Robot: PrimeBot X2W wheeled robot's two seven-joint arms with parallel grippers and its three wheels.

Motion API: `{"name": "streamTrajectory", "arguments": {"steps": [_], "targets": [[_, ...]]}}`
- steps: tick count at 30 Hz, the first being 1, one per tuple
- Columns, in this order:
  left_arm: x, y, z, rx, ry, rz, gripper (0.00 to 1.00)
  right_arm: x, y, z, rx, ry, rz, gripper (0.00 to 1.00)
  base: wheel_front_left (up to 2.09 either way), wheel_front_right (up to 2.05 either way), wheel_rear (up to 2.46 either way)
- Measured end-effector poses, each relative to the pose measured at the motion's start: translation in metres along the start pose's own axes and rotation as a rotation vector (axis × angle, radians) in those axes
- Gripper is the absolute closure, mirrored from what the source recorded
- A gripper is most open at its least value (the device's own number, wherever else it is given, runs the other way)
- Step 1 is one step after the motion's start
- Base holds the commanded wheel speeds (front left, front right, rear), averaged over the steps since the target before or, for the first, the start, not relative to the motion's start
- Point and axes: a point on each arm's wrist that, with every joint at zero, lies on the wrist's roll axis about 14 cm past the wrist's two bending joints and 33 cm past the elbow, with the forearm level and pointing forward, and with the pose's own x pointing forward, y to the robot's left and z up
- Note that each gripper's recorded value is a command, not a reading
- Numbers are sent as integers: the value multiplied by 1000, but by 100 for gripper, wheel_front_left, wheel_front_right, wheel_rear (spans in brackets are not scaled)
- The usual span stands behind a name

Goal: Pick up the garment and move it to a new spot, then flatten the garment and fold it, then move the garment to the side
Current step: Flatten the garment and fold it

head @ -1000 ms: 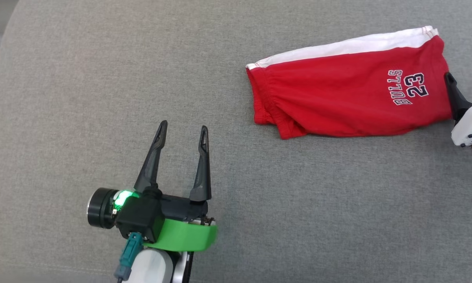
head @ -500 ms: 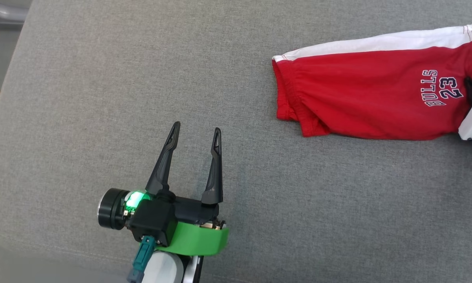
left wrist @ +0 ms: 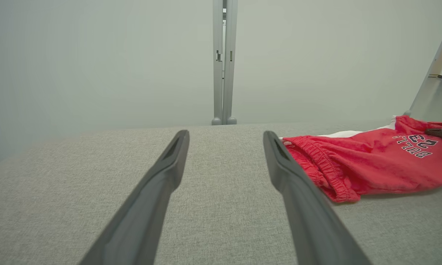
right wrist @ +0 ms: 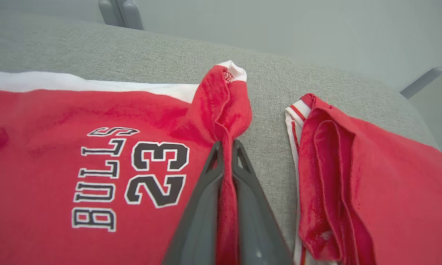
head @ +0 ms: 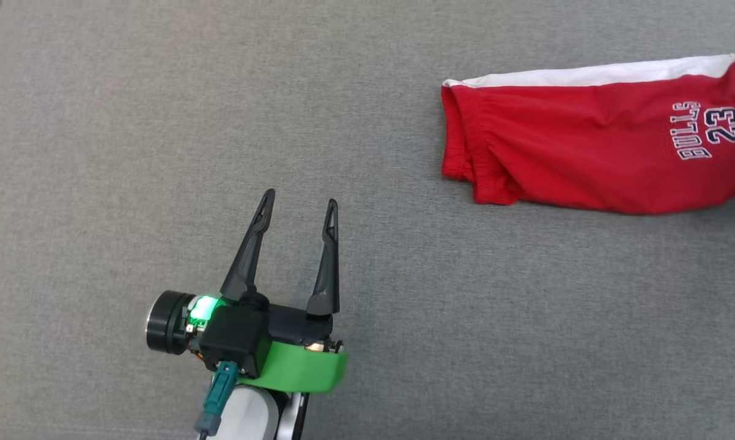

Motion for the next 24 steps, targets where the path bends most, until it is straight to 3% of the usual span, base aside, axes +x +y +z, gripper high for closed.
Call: {"name": "streamTrajectory", "arguments": {"steps": [10, 24], "targets": [[0, -11, 10, -19, -26, -34, 0, -9, 25, 57, -116, -128, 67, 100, 0, 0, 0], [-15, -1, 27, -28, -55, 10, 0, -8, 154, 98, -193, -234, 328, 100, 0, 0, 0]]}}
